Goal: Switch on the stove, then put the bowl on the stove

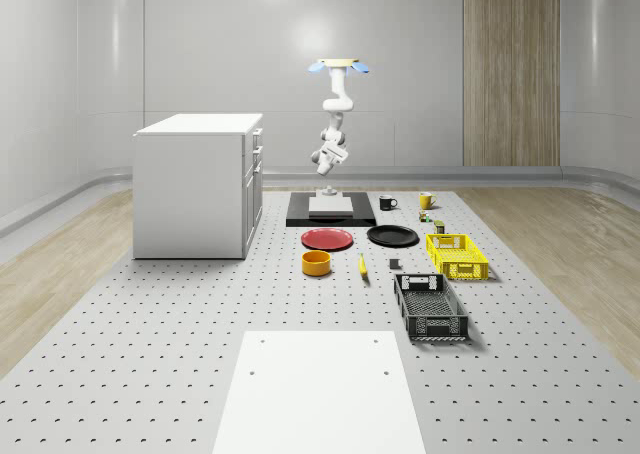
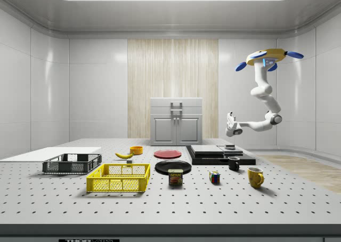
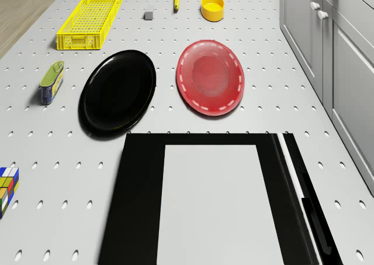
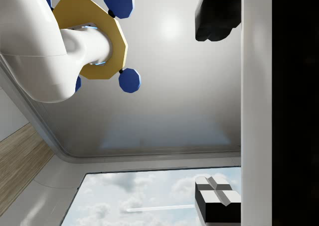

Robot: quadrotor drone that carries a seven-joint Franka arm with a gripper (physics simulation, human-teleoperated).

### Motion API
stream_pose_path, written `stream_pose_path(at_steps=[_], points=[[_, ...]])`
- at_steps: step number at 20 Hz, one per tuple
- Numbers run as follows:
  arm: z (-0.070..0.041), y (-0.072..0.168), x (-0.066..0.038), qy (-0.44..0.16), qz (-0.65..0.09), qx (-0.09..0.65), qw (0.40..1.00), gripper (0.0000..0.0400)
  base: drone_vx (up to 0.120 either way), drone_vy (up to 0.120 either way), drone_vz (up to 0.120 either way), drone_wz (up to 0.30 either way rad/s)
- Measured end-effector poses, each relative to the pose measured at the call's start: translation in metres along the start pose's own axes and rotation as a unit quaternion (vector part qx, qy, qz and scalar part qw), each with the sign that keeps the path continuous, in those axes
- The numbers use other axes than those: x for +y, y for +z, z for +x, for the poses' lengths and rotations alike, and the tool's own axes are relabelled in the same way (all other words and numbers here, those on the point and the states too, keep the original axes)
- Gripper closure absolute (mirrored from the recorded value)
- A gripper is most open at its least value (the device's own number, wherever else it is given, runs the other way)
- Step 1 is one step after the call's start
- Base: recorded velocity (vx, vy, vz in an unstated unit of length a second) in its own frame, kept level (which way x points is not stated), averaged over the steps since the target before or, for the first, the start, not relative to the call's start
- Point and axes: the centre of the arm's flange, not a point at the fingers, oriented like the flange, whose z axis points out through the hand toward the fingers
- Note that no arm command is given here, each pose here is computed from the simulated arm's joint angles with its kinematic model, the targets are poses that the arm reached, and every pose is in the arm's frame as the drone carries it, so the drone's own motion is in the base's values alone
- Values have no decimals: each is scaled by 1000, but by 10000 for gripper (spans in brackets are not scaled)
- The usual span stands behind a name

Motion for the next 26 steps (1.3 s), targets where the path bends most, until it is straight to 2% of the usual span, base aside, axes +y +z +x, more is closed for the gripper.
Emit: stream_pose_path(at_steps=[3,5,7,9,12,16,20,26], points=[[-27,8,-26,-4,-136,136,981,0,0,-120,0,0],[-46,25,-45,-8,-246,246,938,0,0,-120,0,0],[-62,52,-60,-11,-357,356,863,0,0,-120,0,0],[-70,82,-67,-14,-453,452,768,0,0,-80,0,0],[-70,122,-66,-17,-553,551,625,0,0,0,0,0],[-62,152,-57,-20,-618,617,487,0,0,0,-50,0],[-56,166,-50,-23,-645,644,410,0,0,0,-120,0],[-51,174,-44,-25,-659,659,361,0,0,0,-120,0]])
